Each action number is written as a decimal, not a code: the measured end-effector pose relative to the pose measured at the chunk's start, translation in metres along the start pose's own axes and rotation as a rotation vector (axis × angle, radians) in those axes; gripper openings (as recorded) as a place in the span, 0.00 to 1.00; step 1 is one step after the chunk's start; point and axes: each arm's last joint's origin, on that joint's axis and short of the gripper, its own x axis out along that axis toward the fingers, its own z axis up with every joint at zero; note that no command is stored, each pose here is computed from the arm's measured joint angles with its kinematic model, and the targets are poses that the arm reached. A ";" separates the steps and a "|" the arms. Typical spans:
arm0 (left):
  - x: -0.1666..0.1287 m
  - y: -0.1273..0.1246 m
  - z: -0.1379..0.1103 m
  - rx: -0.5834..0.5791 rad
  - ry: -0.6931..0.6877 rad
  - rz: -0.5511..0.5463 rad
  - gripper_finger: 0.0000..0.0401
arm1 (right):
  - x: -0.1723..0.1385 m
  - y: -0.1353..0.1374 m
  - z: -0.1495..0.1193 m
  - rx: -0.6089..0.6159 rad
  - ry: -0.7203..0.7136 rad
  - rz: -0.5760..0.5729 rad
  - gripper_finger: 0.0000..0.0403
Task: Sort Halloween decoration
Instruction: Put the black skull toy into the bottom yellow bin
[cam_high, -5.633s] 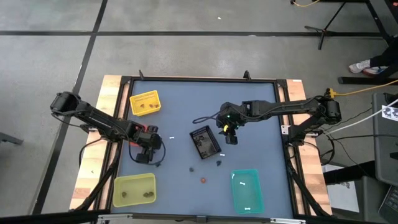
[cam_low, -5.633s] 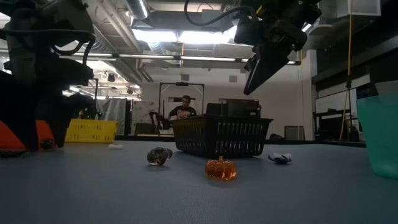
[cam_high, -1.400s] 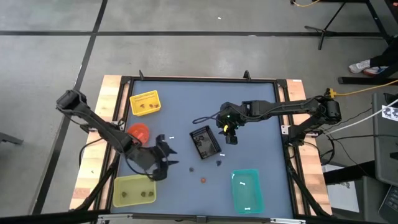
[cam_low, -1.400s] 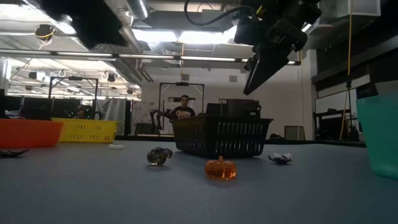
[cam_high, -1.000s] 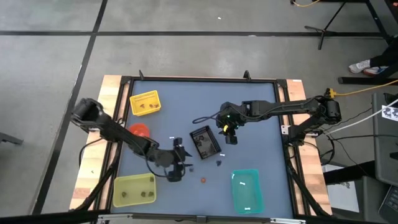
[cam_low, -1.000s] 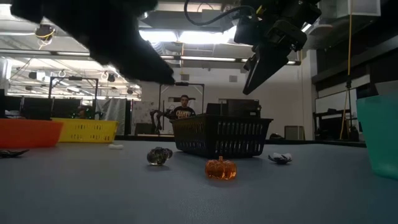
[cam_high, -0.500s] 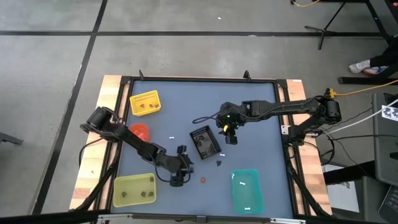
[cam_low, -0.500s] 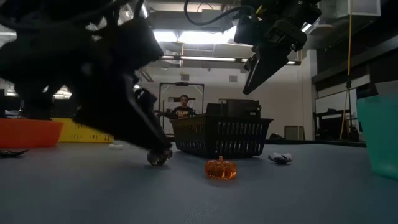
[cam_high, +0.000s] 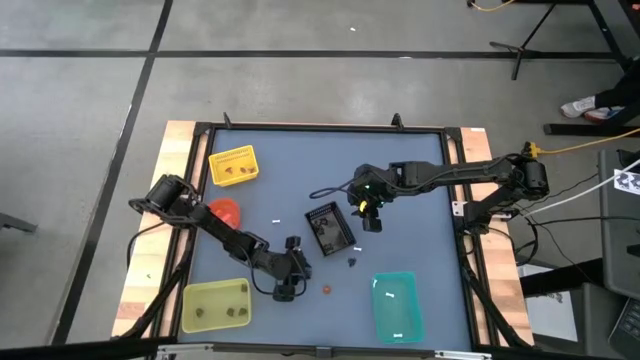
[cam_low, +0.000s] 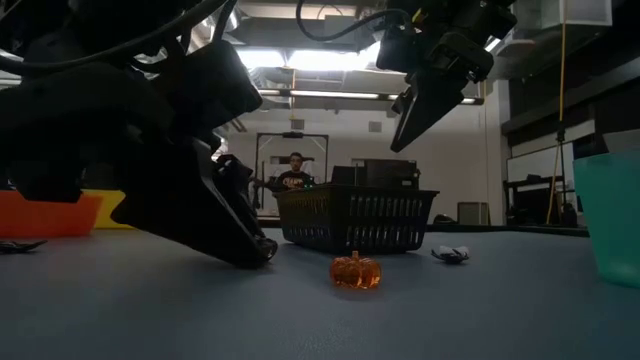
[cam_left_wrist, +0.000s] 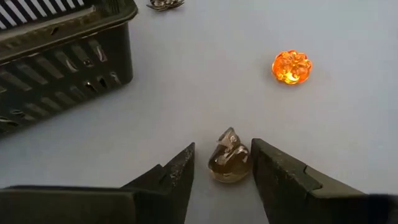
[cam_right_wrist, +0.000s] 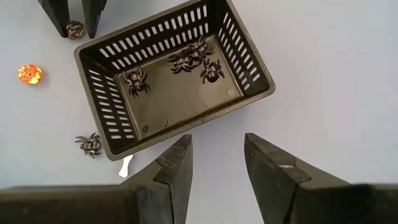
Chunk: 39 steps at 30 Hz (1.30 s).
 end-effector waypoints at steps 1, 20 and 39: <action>0.000 0.000 0.000 0.000 0.001 -0.001 0.35 | 0.000 0.000 0.000 0.000 0.000 0.000 0.36; 0.000 0.000 -0.001 0.003 0.009 0.002 0.19 | 0.000 0.000 0.000 -0.001 0.000 0.000 0.36; -0.043 0.005 0.030 0.001 -0.022 0.004 0.19 | 0.000 0.000 0.000 -0.001 -0.003 -0.001 0.36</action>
